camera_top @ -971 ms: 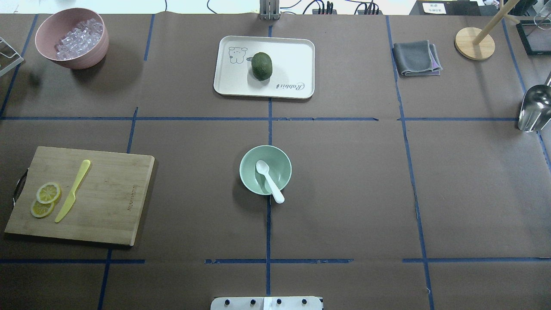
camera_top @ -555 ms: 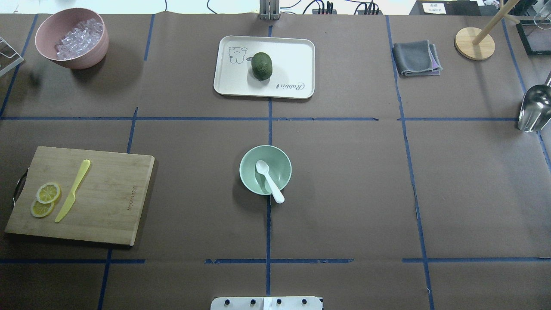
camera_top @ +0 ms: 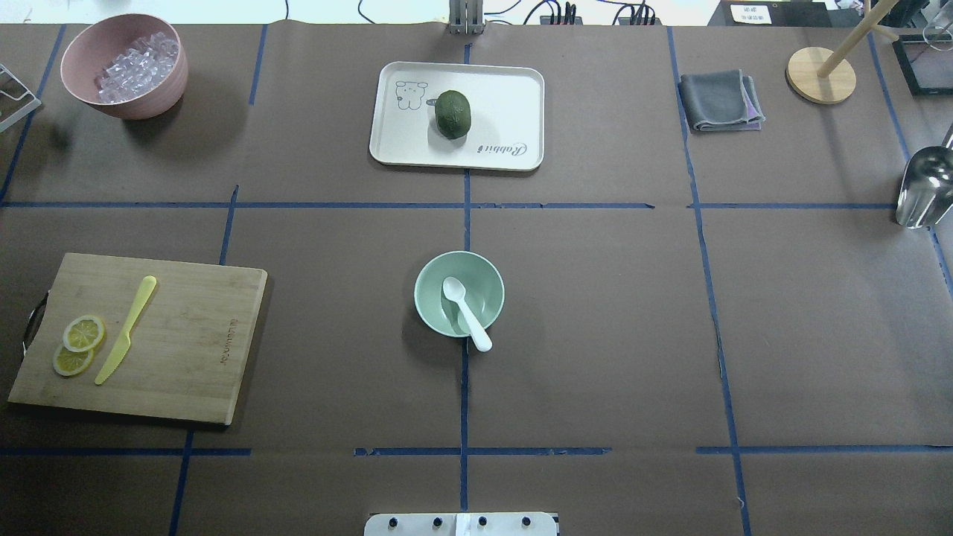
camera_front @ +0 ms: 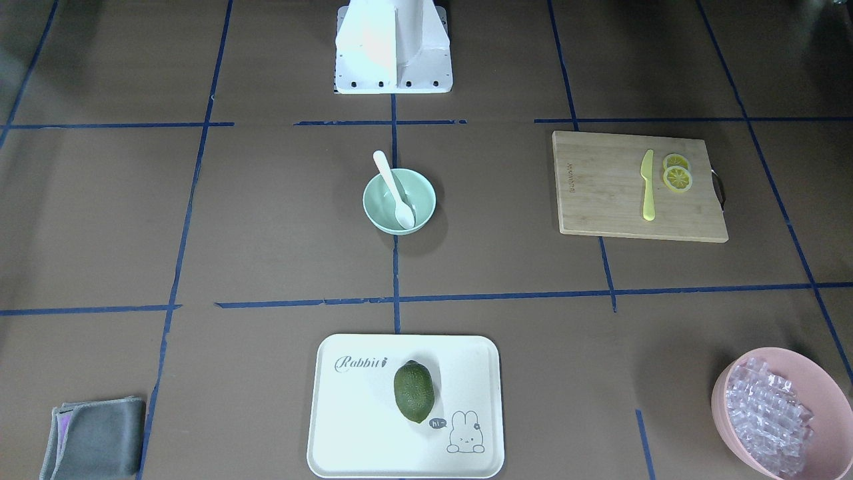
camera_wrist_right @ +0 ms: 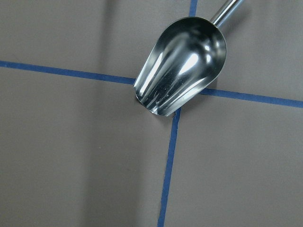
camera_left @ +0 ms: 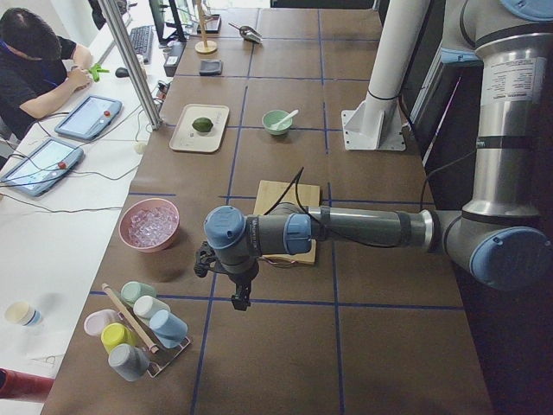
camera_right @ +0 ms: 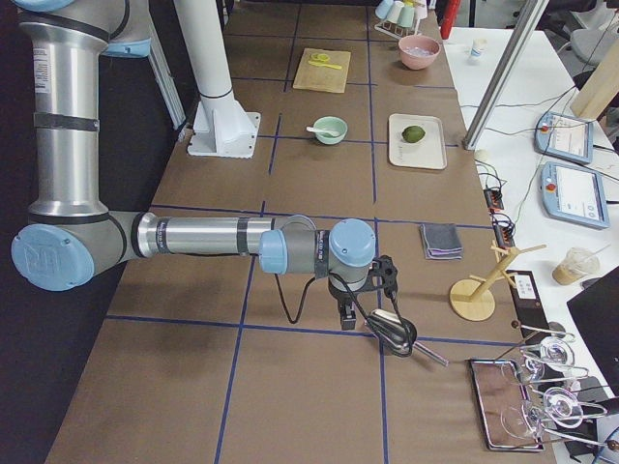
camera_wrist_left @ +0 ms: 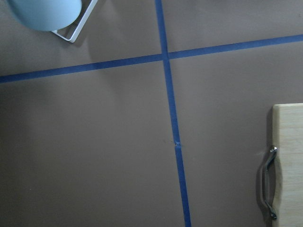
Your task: Place spoon in bowl
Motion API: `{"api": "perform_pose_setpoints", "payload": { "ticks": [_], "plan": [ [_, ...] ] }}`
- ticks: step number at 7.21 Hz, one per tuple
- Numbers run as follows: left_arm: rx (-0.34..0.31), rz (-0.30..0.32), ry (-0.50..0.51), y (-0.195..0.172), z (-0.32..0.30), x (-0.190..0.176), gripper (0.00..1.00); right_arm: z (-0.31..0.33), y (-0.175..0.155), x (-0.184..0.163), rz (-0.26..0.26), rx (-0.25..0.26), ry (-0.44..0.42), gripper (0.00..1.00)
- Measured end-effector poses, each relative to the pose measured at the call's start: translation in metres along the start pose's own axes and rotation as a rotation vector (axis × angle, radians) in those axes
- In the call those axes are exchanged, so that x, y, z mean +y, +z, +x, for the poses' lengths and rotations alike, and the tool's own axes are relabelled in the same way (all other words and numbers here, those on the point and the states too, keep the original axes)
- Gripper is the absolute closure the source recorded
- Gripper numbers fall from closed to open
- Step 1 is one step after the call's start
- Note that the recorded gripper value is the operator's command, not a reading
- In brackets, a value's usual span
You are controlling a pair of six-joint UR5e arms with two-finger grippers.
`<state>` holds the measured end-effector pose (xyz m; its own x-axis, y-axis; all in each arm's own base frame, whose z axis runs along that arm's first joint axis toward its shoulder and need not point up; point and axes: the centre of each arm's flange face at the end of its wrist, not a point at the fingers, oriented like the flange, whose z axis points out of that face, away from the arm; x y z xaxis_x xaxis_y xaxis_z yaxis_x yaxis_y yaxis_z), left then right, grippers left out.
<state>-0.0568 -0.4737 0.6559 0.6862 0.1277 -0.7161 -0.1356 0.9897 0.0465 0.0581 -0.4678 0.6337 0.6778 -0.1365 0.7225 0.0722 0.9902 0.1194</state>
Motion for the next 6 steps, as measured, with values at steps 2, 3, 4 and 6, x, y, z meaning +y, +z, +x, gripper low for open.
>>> {"api": "perform_pose_setpoints", "payload": {
  "ticks": [2,3,4,6],
  "plan": [
    [0.000,0.002,-0.011,-0.0007,-0.0051,0.0017,0.00,0.0002,0.0001,0.0001,0.000,0.000,-0.001,0.00],
    [0.000,0.002,-0.014,-0.0004,-0.0058,0.0019,0.00,0.0003,0.0002,0.0001,0.000,0.001,-0.001,0.00],
    [0.000,0.002,-0.017,-0.0005,-0.0060,0.0019,0.00,0.0004,0.0003,0.0003,-0.001,0.001,-0.001,0.00],
    [0.000,0.003,-0.020,-0.0008,-0.0059,0.0014,0.00,0.0007,0.0006,0.0008,-0.001,0.001,0.000,0.00]
  ]
}}
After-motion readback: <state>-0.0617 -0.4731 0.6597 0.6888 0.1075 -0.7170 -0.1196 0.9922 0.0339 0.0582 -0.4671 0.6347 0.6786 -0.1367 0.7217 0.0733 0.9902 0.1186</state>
